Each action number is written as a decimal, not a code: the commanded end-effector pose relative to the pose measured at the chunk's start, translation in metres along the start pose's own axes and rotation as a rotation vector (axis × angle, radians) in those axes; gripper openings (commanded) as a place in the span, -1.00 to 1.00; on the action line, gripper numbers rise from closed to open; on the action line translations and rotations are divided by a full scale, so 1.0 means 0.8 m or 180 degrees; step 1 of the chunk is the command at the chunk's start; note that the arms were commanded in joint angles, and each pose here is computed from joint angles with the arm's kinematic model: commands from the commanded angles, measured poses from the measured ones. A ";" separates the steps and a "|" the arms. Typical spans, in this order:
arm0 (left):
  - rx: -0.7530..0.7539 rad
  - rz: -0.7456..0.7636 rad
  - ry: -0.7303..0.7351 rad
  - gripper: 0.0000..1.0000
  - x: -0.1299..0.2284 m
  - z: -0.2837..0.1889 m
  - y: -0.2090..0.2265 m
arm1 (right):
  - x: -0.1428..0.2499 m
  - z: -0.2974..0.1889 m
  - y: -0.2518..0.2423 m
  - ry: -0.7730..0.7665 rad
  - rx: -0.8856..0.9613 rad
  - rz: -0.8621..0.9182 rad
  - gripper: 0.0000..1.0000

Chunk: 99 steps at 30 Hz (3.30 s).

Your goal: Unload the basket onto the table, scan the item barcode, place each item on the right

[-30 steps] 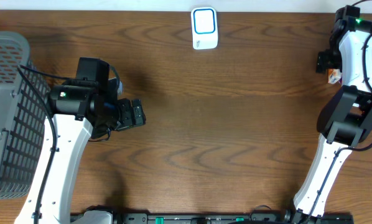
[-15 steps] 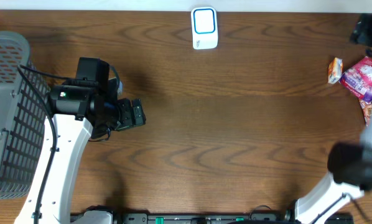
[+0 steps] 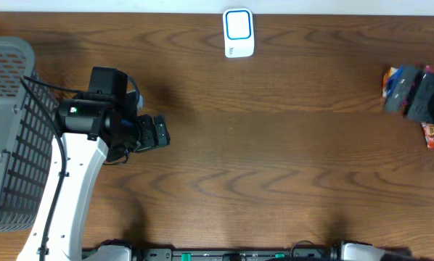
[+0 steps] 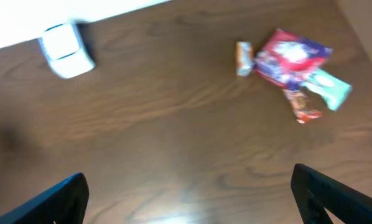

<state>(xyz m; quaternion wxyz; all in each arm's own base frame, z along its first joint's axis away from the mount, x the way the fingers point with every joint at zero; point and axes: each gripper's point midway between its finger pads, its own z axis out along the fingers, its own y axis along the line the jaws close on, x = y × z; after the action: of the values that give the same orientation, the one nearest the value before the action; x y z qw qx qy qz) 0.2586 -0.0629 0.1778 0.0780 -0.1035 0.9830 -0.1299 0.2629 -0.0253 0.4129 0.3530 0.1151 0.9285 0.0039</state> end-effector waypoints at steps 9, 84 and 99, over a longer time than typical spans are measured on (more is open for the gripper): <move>-0.0034 0.0011 -0.0007 0.96 0.000 -0.001 0.003 | 0.136 0.010 0.031 0.0583 -0.0440 -0.0534 0.98; -0.0034 0.0011 -0.0007 0.96 0.000 -0.001 0.003 | 0.259 0.054 0.050 -0.1157 -0.1451 -0.0576 0.99; -0.0034 0.0012 -0.0007 0.96 0.000 -0.001 0.003 | 0.242 0.134 0.060 -0.1991 -0.1490 -0.0758 0.98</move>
<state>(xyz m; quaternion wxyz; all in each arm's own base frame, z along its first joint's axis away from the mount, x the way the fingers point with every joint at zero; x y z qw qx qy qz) 0.2585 -0.0629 0.1778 0.0780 -0.1035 0.9830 -0.1299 0.1976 0.0541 0.2162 0.6203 -0.0571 0.7676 0.1508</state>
